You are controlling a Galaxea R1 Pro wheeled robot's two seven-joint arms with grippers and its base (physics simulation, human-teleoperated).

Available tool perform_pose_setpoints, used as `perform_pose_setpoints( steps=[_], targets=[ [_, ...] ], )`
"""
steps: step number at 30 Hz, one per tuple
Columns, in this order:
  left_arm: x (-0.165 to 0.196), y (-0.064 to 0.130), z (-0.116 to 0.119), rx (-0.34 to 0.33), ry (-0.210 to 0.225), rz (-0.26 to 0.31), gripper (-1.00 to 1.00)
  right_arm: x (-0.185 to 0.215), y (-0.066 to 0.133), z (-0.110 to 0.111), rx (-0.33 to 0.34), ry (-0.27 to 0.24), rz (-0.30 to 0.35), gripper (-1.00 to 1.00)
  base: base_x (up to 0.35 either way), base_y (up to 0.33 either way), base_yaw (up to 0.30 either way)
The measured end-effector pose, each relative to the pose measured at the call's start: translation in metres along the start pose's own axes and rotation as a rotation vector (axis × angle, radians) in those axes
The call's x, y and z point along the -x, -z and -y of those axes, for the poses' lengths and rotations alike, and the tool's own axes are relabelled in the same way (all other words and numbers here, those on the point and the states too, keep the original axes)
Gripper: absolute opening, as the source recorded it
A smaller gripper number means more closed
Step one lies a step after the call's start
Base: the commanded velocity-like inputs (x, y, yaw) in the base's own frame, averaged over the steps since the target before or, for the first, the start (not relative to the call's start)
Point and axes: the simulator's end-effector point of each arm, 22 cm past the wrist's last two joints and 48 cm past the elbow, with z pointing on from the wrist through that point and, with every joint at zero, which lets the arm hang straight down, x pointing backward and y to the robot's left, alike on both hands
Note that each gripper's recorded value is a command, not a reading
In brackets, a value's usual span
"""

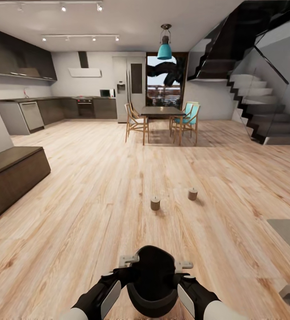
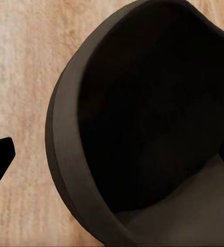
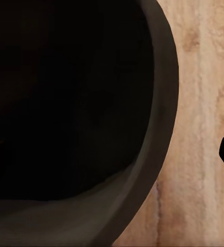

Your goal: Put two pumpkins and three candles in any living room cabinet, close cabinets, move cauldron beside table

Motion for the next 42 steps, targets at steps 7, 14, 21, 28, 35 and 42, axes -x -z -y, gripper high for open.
perform_pose_setpoints(
  steps=[7,14,21,28,35,42],
  targets=[
    [-0.016,-0.008,-0.005,0.006,0.006,-0.033,1.0,-0.014,-0.009,0.003,-0.002,-0.005,-0.03,1.0,0.0,0.0,0.0],
    [-0.03,-0.016,-0.009,0.01,0.014,-0.062,1.0,-0.029,-0.017,0.005,-0.004,-0.022,-0.061,1.0,0.0,0.0,0.0],
    [-0.044,-0.023,-0.013,0.013,0.021,-0.09,1.0,-0.044,-0.024,0.006,-0.004,-0.036,-0.091,1.0,0.0,0.0,0.0],
    [-0.041,-0.024,-0.013,0.014,0.024,-0.071,1.0,-0.045,-0.025,0.006,-0.004,-0.039,-0.092,1.0,0.0,0.0,0.0],
    [-0.038,-0.024,-0.013,0.014,0.024,-0.057,1.0,-0.041,-0.026,0.006,-0.005,-0.041,-0.073,1.0,0.0,0.0,0.0],
    [-0.046,-0.028,-0.016,0.016,0.029,-0.072,1.0,-0.049,-0.03,0.007,-0.006,-0.043,-0.087,1.0,0.0,0.0,0.0]
  ],
)
